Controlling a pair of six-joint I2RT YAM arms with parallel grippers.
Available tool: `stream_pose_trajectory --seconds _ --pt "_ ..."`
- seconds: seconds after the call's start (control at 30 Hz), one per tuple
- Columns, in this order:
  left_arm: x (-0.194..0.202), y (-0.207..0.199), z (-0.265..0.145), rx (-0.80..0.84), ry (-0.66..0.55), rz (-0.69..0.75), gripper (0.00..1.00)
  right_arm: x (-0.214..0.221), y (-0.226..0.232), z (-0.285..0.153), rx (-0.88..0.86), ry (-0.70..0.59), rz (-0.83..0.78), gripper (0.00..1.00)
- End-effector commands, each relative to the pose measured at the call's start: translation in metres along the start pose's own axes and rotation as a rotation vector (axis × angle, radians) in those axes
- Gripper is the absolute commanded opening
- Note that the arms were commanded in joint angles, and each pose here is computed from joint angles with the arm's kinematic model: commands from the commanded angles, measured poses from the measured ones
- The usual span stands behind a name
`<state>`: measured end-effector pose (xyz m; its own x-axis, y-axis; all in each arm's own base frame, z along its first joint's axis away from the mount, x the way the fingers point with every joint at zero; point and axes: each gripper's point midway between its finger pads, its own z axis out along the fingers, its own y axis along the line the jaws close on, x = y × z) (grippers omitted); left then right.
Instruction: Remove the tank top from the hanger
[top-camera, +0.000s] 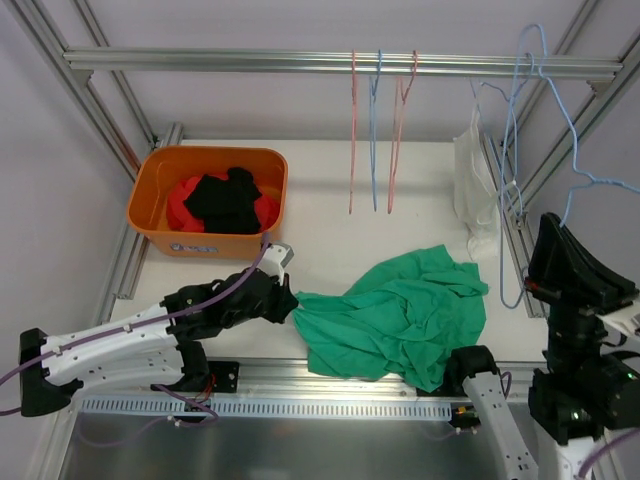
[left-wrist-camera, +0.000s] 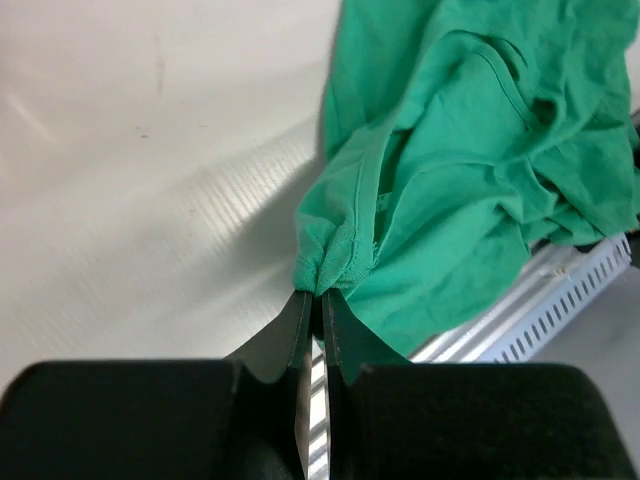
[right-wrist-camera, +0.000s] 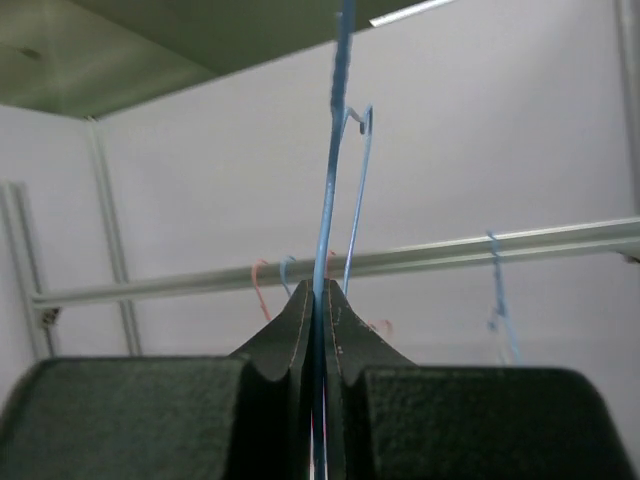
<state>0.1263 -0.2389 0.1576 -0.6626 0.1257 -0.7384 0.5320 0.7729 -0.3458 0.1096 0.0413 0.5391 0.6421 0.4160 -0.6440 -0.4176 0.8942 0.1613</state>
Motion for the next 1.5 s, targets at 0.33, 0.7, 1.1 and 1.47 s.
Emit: stream_pose_trajectory --seconds 0.33,0.7,1.1,1.47 --pt "-0.032 0.026 -0.018 -0.123 -0.146 0.038 0.00 0.119 -0.033 -0.063 0.143 0.787 -0.084 0.00" --pt "-0.030 -0.005 -0.018 0.016 -0.065 0.107 0.00 0.158 -0.064 0.093 0.176 0.732 -0.121 0.00" --pt "-0.008 0.012 0.012 -0.118 0.025 0.043 0.52 0.243 -0.076 0.143 0.124 0.816 -0.063 0.00" --pt "-0.039 -0.045 0.029 0.048 0.049 0.097 0.99 0.282 -0.079 0.088 0.196 0.918 -0.054 0.00"
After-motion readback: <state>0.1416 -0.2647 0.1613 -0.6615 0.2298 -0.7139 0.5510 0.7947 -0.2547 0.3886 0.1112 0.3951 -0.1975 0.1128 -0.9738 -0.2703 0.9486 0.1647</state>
